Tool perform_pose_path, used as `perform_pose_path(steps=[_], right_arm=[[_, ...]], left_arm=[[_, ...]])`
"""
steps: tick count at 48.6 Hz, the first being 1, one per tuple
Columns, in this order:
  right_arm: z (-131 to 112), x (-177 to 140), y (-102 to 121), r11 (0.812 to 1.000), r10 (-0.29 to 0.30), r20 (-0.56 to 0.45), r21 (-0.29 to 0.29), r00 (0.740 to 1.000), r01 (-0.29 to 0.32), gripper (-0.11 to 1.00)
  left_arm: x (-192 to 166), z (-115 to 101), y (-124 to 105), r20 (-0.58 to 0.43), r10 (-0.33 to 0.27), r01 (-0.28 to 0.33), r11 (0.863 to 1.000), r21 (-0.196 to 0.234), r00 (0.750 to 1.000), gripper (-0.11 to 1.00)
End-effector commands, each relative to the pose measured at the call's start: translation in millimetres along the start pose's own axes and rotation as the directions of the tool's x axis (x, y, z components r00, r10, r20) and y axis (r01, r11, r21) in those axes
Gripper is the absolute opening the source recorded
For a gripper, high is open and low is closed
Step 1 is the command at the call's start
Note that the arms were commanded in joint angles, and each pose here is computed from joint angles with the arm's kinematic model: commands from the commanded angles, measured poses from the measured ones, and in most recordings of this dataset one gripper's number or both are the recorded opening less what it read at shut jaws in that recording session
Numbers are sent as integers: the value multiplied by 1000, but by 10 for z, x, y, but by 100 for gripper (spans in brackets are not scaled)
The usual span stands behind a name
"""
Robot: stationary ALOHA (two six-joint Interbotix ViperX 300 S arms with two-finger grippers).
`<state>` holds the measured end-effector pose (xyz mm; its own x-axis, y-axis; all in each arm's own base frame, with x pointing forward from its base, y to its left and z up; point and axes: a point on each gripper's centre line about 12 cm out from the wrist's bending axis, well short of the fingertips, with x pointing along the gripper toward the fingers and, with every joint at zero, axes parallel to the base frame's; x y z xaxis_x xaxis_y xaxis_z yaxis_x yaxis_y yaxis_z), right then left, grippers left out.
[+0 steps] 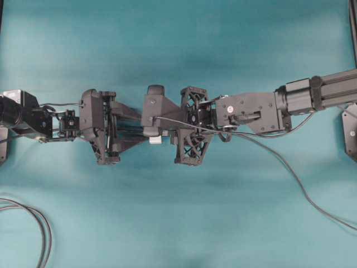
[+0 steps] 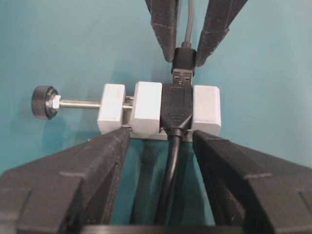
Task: Insert the USB cable into the female connector supported by the left arm.
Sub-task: 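Align the USB plug tip with the female connector opening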
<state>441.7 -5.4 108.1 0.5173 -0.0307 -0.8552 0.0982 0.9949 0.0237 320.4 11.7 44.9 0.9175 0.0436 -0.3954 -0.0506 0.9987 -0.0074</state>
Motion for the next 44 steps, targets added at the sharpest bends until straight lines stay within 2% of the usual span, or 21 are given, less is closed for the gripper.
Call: perform_pose_path(steps=[1,23,44], right_arm=[[150,-84,26,1000,6,49,-8,999,-6,22],[221,-107,31,1000,7,66,-28,998,-5,22],[231,-115,16,1000,3,55,-25,998,-2,22]], left_arm=[[14,76,-15,25,-3,3,1000,4,1000,66],[14,78,-20,26,-5,5,1000,6,1000,66],[13,81,-26,26,-7,7,1000,7,1000,65]])
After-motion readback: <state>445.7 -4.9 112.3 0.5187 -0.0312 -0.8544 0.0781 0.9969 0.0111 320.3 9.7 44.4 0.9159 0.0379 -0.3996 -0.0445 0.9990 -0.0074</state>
